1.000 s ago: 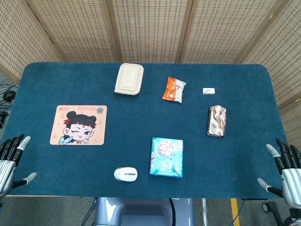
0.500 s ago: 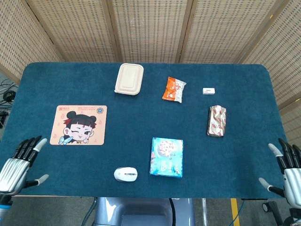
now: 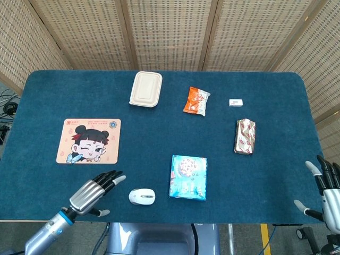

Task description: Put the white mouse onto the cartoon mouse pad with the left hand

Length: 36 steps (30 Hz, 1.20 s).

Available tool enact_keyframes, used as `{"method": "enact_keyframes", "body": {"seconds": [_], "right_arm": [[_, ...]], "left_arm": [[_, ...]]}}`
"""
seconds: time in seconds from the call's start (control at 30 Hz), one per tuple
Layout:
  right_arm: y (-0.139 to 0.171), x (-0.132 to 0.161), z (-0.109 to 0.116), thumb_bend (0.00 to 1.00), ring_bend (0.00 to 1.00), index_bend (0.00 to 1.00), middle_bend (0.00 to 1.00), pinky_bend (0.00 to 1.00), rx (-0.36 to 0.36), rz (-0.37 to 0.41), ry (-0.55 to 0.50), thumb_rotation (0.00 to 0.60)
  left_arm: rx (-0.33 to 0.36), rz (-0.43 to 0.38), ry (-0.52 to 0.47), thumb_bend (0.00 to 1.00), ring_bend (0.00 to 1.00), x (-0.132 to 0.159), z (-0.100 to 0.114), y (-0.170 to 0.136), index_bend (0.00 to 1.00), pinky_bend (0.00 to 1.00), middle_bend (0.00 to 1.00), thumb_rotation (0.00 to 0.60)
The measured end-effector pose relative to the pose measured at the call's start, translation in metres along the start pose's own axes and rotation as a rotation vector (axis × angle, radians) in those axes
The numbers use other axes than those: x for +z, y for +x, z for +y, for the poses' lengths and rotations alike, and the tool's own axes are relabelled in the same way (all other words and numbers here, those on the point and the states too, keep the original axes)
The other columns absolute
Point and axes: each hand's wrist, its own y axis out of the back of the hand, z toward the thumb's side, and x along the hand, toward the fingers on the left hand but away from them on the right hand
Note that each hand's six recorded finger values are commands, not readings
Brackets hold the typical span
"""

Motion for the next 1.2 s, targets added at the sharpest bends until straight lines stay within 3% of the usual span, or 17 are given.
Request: {"method": "enact_keyframes", "body": {"seconds": [0.37, 0.53, 0.8, 0.93, 1.2], "right_arm": [[-0.003, -0.002, -0.004, 0.05, 0.00, 0.12, 0.00, 0.00, 0.013, -0.009, 0.003, 0.600], [-0.004, -0.004, -0.004, 0.05, 0.00, 0.12, 0.00, 0.00, 0.014, -0.016, 0.007, 0.600], [-0.006, -0.007, -0.005, 0.05, 0.00, 0.12, 0.00, 0.00, 0.017, -0.028, -0.003, 0.600], [-0.007, -0.009, -0.004, 0.05, 0.00, 0.12, 0.00, 0.00, 0.017, -0.030, -0.007, 0.600], [-0.006, -0.009, -0.002, 0.05, 0.00, 0.12, 0.00, 0.00, 0.013, -0.030, -0.011, 0.600]], "left_arm": [[-0.080, -0.019, 0.041, 0.00, 0.08, 0.035, -0.019, 0.058, 0.09, 0.18, 0.06, 0.600], [-0.109, -0.042, 0.036, 0.00, 0.16, 0.051, -0.027, 0.075, 0.17, 0.24, 0.14, 0.600], [-0.089, -0.012, 0.087, 0.04, 0.36, 0.060, -0.036, 0.092, 0.30, 0.40, 0.34, 0.600], [-0.070, 0.030, 0.111, 0.12, 0.45, 0.061, -0.039, 0.099, 0.39, 0.50, 0.44, 0.600], [-0.044, 0.083, 0.095, 0.21, 0.49, 0.060, -0.040, 0.104, 0.45, 0.54, 0.48, 0.600]]}}
